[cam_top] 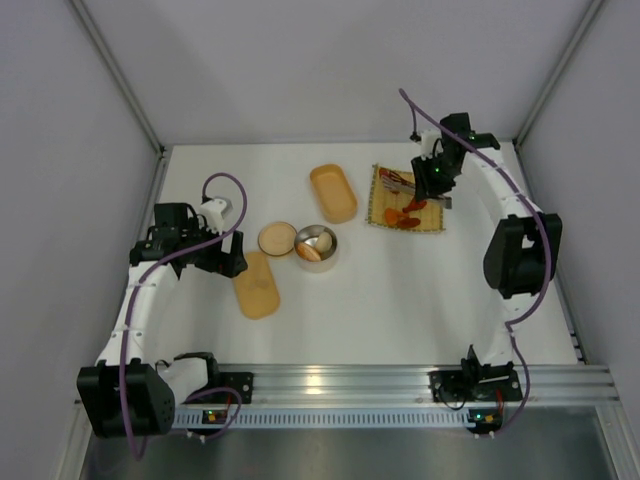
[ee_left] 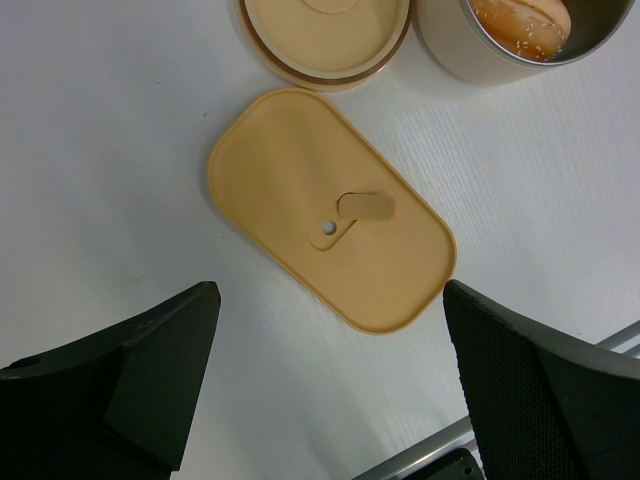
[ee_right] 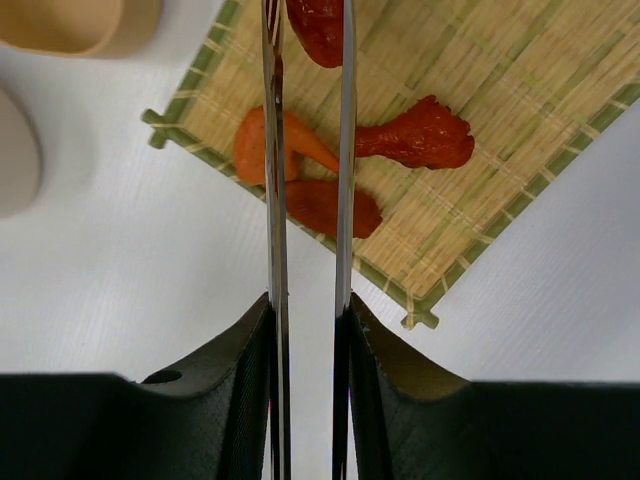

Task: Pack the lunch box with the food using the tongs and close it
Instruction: Pick up the fake food from the plate, then place the fake food in the packing box.

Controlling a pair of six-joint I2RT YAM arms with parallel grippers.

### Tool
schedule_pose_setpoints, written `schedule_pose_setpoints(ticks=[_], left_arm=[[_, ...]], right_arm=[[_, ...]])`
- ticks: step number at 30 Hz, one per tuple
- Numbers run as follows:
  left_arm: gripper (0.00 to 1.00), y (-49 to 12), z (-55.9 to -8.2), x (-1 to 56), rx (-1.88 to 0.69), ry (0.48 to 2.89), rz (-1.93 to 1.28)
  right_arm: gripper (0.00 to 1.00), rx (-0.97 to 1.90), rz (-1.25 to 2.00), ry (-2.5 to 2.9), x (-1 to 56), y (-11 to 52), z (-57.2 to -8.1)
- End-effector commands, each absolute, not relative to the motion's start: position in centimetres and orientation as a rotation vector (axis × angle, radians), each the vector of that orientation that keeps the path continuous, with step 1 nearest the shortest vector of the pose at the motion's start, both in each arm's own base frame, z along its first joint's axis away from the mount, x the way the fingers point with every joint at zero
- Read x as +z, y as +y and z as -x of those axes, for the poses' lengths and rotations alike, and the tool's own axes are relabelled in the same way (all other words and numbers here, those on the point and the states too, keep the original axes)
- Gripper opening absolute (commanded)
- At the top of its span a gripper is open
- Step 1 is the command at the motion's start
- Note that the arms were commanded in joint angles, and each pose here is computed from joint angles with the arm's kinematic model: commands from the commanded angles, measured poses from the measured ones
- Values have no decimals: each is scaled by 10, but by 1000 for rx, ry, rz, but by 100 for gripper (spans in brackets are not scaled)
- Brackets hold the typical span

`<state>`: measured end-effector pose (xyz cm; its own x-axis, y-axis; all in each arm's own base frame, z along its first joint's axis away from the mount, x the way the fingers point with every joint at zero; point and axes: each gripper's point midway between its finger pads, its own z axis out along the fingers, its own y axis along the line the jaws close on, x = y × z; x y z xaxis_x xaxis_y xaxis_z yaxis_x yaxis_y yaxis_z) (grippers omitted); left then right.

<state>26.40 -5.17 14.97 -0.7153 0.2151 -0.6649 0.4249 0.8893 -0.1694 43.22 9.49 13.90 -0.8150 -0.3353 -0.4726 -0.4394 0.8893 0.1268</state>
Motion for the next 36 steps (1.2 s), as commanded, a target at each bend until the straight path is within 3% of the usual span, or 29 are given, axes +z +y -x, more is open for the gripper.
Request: schedule_pose_setpoints(ticks=[1, 10, 17, 36], left_arm=[[98, -52, -271, 160, -395, 2329, -467], [98, -54, -274, 162, -405, 2324, -463], [98, -52, -273, 158, -394, 2337, -466], [98, -52, -274, 151, -396, 2345, -476]], right_arm=[[0, 483, 562, 2355, 235, 131, -428], [0, 692, 644, 2259, 266, 201, -411], [2, 773, 679, 2349, 228, 237, -414], [11, 849, 658, 2497, 161, 248, -415]])
